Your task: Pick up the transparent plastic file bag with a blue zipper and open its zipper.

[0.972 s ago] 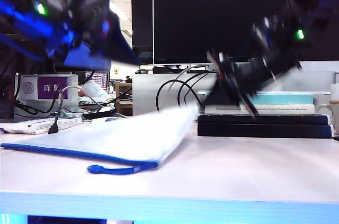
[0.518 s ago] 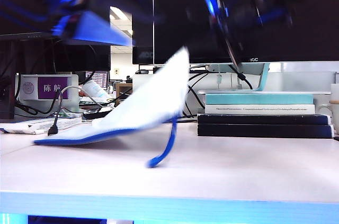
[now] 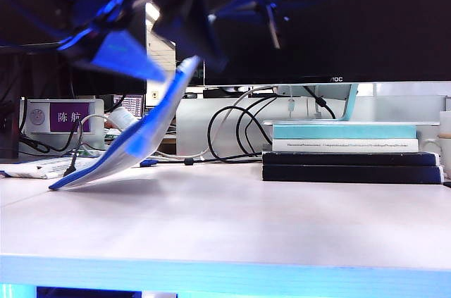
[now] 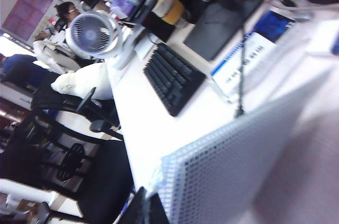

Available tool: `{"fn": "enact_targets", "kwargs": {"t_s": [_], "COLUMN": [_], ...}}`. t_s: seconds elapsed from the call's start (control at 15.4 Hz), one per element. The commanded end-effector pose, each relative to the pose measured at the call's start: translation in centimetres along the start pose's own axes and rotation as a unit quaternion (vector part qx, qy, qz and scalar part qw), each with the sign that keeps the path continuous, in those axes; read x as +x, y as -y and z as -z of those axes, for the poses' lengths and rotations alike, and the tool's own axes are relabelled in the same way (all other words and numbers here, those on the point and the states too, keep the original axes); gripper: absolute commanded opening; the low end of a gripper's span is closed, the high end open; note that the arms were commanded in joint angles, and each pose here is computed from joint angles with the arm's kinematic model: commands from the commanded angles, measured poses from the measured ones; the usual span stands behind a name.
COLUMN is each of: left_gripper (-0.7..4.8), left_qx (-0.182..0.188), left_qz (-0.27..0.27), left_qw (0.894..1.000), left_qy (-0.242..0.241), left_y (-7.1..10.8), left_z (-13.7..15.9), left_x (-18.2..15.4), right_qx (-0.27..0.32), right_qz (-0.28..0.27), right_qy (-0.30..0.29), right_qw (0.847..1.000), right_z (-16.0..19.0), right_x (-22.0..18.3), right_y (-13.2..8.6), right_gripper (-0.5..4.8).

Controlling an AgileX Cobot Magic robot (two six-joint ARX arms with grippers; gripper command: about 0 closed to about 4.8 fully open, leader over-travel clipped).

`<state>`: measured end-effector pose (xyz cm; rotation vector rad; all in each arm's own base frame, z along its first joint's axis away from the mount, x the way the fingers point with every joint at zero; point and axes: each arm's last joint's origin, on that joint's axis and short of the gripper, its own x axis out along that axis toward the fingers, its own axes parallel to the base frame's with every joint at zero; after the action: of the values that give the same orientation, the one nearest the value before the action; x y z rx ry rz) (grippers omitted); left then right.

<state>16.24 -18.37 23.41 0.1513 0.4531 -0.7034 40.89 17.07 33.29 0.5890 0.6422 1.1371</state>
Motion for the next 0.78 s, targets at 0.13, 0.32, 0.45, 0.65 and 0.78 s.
{"fn": "enact_targets", "kwargs": {"t_s": [0.13, 0.32, 0.45, 0.65, 0.78], "left_gripper": [4.63, 4.33, 4.33, 4.26, 3.4], "left_qx": [-0.03, -0.032, -0.036, -0.039, -0.038], "left_qz": [-0.047, -0.053, -0.056, -0.062, -0.064], "left_qw": [0.998, 0.998, 0.998, 0.997, 0.997], "left_qy": [-0.027, -0.026, -0.003, 0.014, 0.0], "left_y": [-0.3, -0.4, -0.4, -0.3, -0.4], "left_z": [1.0, 1.7, 1.5, 1.5, 2.0], "left_x": [0.1, 0.3, 0.5, 1.5, 2.3], "right_qx": [-0.017, -0.017, -0.02, -0.021, -0.021], "right_qz": [-0.015, -0.016, -0.02, -0.025, -0.028], "right_qy": [0.009, 0.009, 0.009, 0.006, 0.004], "right_qw": [1.0, 1.0, 1.0, 0.999, 0.999], "right_z": [-1.0, -1.1, -1.1, -1.0, -0.9], "right_x": [-0.3, -0.7, -0.7, -0.6, -0.5], "right_y": [-1.9, -2.5, -3.1, -3.8, -4.1], "right_gripper": [-0.02, -0.02, -0.01, -0.01, -0.01]}}
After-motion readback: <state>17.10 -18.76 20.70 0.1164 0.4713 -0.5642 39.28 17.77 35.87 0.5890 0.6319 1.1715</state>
